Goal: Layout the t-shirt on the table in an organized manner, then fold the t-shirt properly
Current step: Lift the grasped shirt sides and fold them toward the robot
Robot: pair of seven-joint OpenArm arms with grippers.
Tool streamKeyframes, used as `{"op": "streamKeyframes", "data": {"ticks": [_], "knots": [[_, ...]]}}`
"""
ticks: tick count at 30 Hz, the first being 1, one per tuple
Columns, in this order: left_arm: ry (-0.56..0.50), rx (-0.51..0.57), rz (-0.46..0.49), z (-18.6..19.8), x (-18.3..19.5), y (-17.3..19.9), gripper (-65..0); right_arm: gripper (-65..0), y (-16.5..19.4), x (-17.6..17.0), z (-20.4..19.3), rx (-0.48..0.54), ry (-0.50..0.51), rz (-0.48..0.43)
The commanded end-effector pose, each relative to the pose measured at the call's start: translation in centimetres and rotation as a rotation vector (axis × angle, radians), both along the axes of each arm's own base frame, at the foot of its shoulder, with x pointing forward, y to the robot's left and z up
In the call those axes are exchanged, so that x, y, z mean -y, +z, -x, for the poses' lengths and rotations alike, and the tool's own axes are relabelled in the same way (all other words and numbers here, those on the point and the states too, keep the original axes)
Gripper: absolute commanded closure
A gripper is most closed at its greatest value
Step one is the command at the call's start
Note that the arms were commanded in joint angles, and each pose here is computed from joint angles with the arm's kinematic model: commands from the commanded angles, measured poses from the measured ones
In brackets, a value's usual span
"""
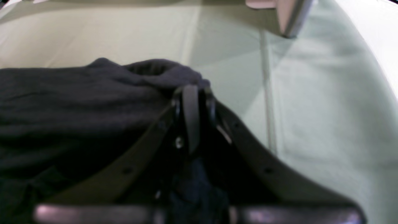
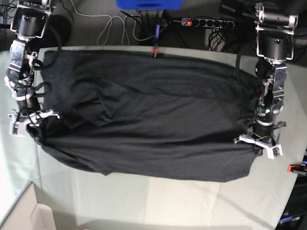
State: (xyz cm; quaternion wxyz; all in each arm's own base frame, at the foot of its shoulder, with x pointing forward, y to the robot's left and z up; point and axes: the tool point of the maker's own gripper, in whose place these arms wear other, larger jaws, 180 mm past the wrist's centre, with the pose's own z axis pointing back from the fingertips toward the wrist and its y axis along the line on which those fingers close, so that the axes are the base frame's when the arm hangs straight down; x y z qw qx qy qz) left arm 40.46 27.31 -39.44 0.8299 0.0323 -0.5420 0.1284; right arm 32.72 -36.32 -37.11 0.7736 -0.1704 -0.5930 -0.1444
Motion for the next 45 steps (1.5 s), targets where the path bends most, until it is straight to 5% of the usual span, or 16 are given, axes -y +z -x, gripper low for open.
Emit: {"op": "streamKeyframes", "data": {"ticks": [1, 7, 26, 41, 45], "knots": [[0.002, 0.07, -0.021, -1.3, -0.6, 2.4, -0.3, 0.0, 2.0, 0.6, -0.3, 0.057, 0.011, 0.019], [-0.006, 0.1, -0.018, -1.6, -0.2, 3.4, -0.3, 0.0, 1.8, -0.3, 0.4, 0.037, 0.059, 0.001], [0.06, 0.16, -0.006, -1.7, -2.5, 5.6, -0.3, 0.0, 1.7, 1.3, 2.8, 0.022, -0.01, -0.009], [0.026, 0.176, -0.019, 0.3, -1.4, 6.0, -0.3, 0.0, 1.8, -2.5, 4.9, 0.016, 0.136, -0.028], [0.093, 0.18, -0.007, 1.5, -3.6, 5.8, -0.3, 0.0, 2.6, -2.6, 5.5, 0.04, 0.147, -0.035]]}}
